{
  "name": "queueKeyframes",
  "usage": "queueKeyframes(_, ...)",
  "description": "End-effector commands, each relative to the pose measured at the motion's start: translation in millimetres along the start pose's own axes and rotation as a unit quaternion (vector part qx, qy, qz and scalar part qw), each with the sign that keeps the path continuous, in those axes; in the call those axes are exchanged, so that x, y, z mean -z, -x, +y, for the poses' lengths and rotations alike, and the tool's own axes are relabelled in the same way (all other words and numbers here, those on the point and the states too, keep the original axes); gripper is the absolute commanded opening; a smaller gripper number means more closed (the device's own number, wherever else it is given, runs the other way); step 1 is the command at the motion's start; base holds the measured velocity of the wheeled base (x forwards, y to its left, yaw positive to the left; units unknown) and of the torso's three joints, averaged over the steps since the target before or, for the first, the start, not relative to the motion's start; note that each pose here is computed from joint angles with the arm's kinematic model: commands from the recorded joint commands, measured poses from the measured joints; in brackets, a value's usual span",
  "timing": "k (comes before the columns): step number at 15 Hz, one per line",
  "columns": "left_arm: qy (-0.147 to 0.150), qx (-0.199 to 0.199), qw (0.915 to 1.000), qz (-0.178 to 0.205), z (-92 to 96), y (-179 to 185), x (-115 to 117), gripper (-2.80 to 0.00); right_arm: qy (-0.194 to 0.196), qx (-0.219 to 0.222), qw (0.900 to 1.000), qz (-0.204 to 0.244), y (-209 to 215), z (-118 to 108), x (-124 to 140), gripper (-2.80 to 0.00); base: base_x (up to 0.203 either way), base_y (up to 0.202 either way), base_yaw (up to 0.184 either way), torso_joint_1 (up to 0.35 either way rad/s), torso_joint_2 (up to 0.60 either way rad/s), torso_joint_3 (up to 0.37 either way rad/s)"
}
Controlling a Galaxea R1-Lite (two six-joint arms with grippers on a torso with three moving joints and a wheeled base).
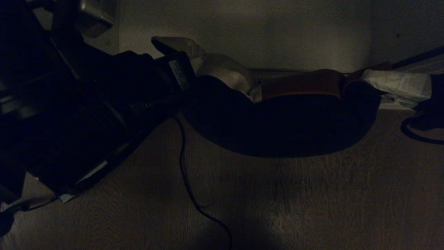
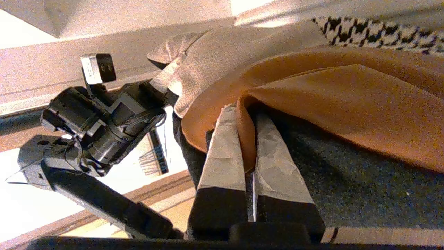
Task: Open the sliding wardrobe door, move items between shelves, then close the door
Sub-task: Place the pillow on the lower shelf
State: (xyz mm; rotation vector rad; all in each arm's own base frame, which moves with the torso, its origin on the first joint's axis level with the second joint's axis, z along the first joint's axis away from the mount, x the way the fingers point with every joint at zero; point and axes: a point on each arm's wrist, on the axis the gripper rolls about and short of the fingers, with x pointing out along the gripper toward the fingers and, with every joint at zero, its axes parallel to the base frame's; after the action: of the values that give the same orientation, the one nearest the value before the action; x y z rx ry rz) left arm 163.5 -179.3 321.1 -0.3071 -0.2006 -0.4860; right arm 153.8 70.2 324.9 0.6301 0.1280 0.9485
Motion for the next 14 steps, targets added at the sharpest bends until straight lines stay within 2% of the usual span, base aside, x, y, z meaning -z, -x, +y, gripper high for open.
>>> queueKeyframes(1, 0.005, 0.000, 0.9998, -0.019, -1.4, -1, -11, -2.80, 0.005, -0.009, 1.000, -0.008, 1, 5, -5, -2.80, 0.000, 0.000, 0.000, 0.000, 0.00, 0.000)
queueKeyframes(6, -0.004, 0.002, 0.9987, -0.050, -5.4, -6, -29, -2.80, 0.025, -0.021, 0.999, -0.032, -5, 13, -25, -2.80, 0.000, 0.000, 0.000, 0.000, 0.00, 0.000)
queueKeyframes(11, -0.006, 0.006, 0.9949, -0.101, -12.0, -11, -62, -2.80, 0.053, -0.043, 0.995, -0.066, -3, 32, -49, -2.80, 0.000, 0.000, 0.000, 0.000, 0.00, 0.000)
queueKeyframes(14, -0.022, 0.005, 0.9940, -0.107, -13.1, -11, -65, -2.80, 0.059, -0.045, 0.995, -0.074, 0, 36, -52, -2.80, 0.000, 0.000, 0.000, 0.000, 0.00, 0.000)
